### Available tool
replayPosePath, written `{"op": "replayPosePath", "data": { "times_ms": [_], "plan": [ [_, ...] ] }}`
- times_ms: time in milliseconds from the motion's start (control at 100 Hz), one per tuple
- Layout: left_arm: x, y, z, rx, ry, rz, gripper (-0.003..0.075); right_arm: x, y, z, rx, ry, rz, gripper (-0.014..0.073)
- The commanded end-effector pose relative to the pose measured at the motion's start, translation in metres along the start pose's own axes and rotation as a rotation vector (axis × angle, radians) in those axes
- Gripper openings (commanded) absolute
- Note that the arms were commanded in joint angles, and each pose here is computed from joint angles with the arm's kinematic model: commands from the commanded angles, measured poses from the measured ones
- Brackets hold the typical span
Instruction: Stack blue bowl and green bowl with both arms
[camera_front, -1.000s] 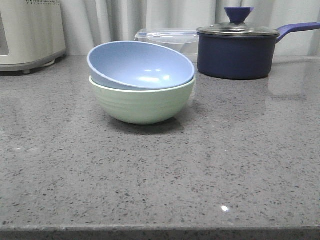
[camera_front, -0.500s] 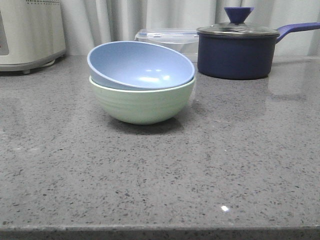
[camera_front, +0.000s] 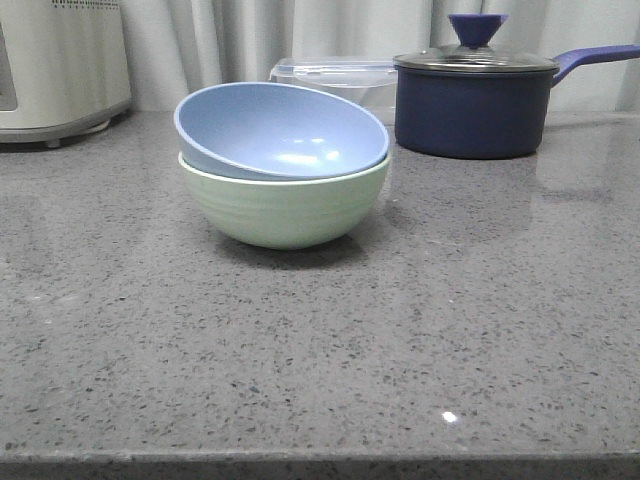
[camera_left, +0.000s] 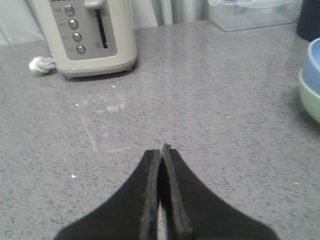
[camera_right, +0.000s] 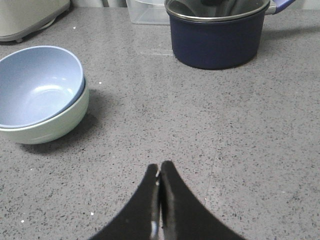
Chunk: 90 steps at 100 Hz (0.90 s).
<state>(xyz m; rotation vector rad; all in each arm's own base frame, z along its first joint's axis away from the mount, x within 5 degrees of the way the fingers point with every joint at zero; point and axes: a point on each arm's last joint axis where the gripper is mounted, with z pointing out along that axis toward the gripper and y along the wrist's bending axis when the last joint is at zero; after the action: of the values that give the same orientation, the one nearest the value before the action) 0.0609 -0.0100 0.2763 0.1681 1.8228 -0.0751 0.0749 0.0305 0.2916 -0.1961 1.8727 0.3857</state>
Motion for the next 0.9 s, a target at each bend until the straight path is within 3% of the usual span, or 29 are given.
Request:
{"op": "replayPosePath", "data": {
  "times_ms": [0, 210, 540, 890],
  "plan": [
    [-0.007, 0.002, -0.001, -0.033, -0.158, 0.019, -0.002, -0.015, 0.001, -0.003, -0.001, -0.105, -0.015, -0.0067],
    [0.023, 0.002, 0.001, -0.055, -0.335, 0.015, -0.002, -0.015, 0.001, -0.003, -0.001, -0.105, -0.015, -0.0067],
    [0.068, 0.005, 0.01, -0.118, -0.363, -0.068, -0.002, -0.015, 0.001, -0.003, -0.001, -0.105, -0.015, -0.0067],
    [0.072, 0.005, 0.011, -0.123, -0.377, -0.07, -0.002, -0.016, 0.001, -0.003, -0.001, -0.106, -0.015, -0.0067]
  ]
}}
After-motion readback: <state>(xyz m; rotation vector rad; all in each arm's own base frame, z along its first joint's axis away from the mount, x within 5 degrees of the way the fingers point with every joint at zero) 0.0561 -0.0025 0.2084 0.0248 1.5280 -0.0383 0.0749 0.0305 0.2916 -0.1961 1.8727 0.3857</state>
